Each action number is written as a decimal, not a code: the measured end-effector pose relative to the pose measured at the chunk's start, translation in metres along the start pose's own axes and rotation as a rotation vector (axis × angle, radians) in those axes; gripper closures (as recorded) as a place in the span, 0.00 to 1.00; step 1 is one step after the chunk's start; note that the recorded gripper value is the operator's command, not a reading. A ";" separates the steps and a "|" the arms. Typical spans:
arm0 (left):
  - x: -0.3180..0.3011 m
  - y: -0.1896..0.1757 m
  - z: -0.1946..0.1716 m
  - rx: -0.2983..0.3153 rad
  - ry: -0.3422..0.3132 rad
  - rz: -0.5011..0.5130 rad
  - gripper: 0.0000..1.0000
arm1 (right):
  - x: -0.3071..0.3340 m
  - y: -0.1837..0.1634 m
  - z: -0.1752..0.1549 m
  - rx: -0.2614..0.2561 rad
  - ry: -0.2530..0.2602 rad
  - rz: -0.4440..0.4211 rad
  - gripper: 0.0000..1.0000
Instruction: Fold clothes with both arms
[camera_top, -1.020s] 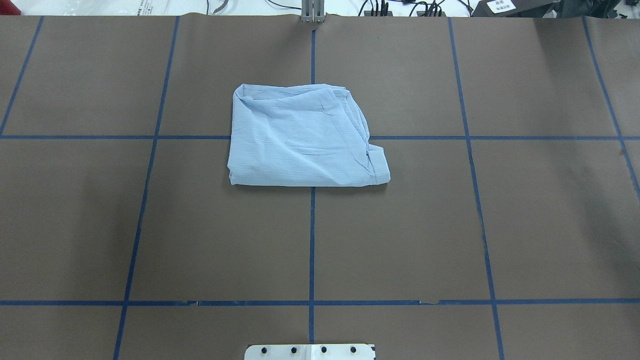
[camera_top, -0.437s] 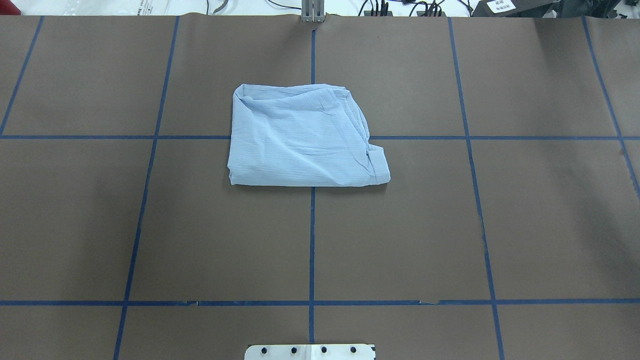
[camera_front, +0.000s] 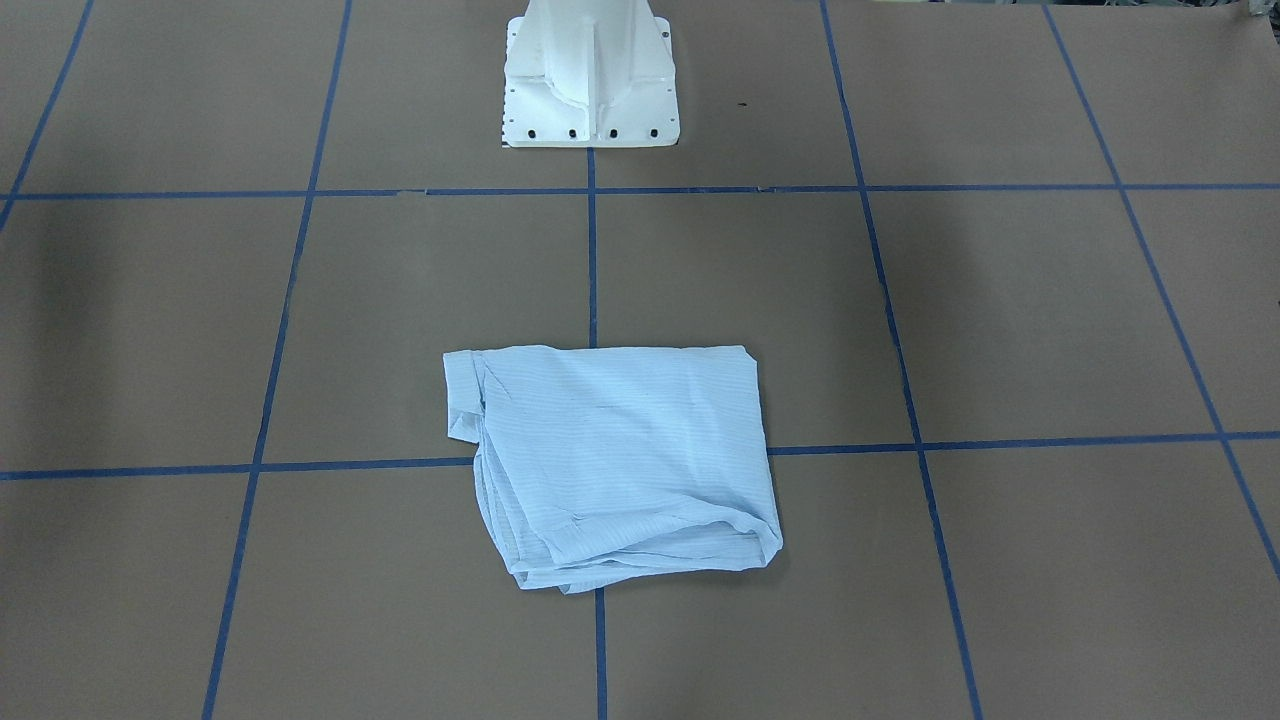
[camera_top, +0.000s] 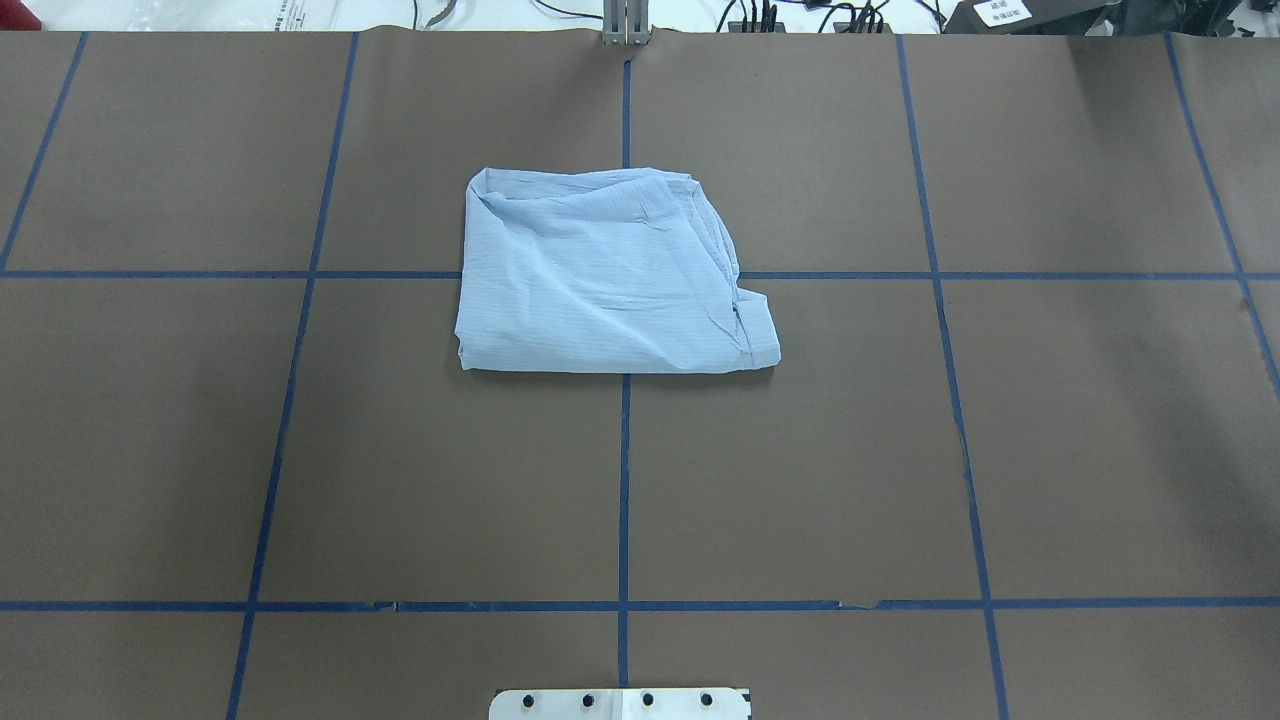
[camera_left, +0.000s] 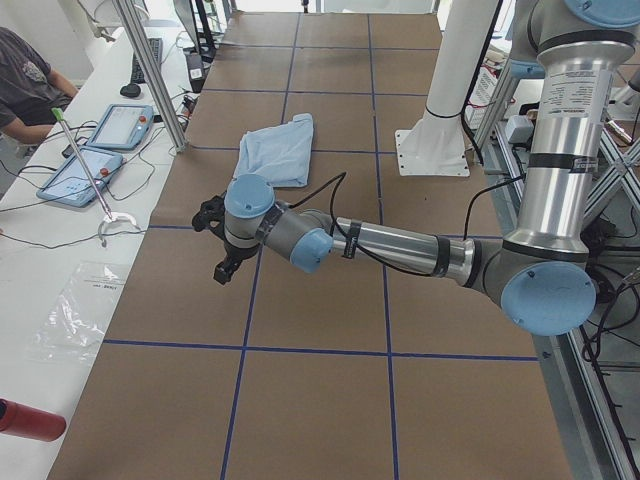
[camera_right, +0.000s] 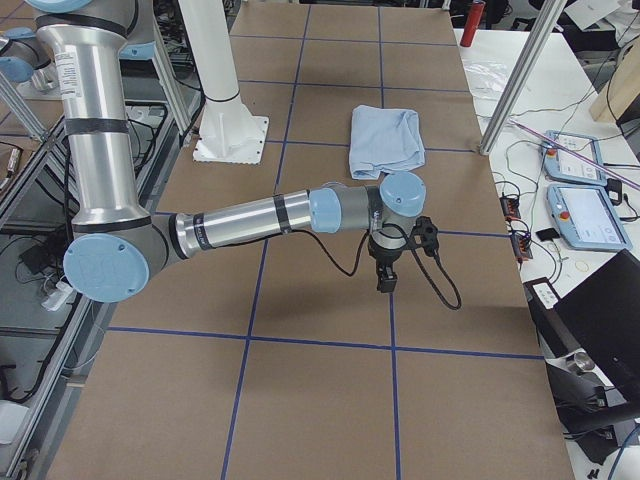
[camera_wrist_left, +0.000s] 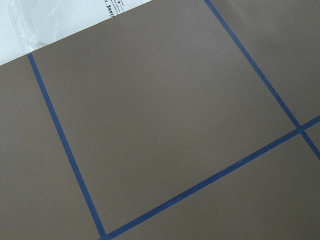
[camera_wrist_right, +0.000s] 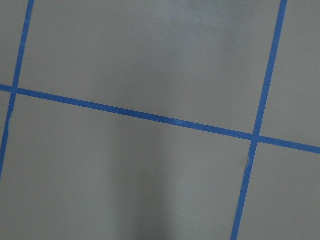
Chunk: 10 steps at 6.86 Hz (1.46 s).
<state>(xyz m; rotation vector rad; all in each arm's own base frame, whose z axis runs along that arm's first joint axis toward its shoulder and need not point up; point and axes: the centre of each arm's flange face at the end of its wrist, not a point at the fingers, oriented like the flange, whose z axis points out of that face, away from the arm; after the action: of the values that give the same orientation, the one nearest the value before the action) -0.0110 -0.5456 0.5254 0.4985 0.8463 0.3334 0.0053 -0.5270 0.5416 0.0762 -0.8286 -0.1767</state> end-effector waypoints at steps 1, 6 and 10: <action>0.000 0.001 0.001 -0.001 0.002 -0.001 0.00 | -0.001 0.000 0.000 0.001 -0.001 -0.002 0.00; -0.001 0.002 0.001 -0.003 0.002 -0.004 0.00 | -0.006 0.000 -0.005 0.010 -0.003 -0.011 0.00; 0.000 0.000 0.001 -0.001 0.003 0.000 0.00 | -0.012 -0.001 -0.010 0.021 -0.004 -0.020 0.00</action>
<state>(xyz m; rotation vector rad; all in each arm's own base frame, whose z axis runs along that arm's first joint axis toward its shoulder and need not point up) -0.0106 -0.5456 0.5263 0.4978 0.8486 0.3347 0.0051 -0.5259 0.5260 0.1041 -0.8340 -0.1867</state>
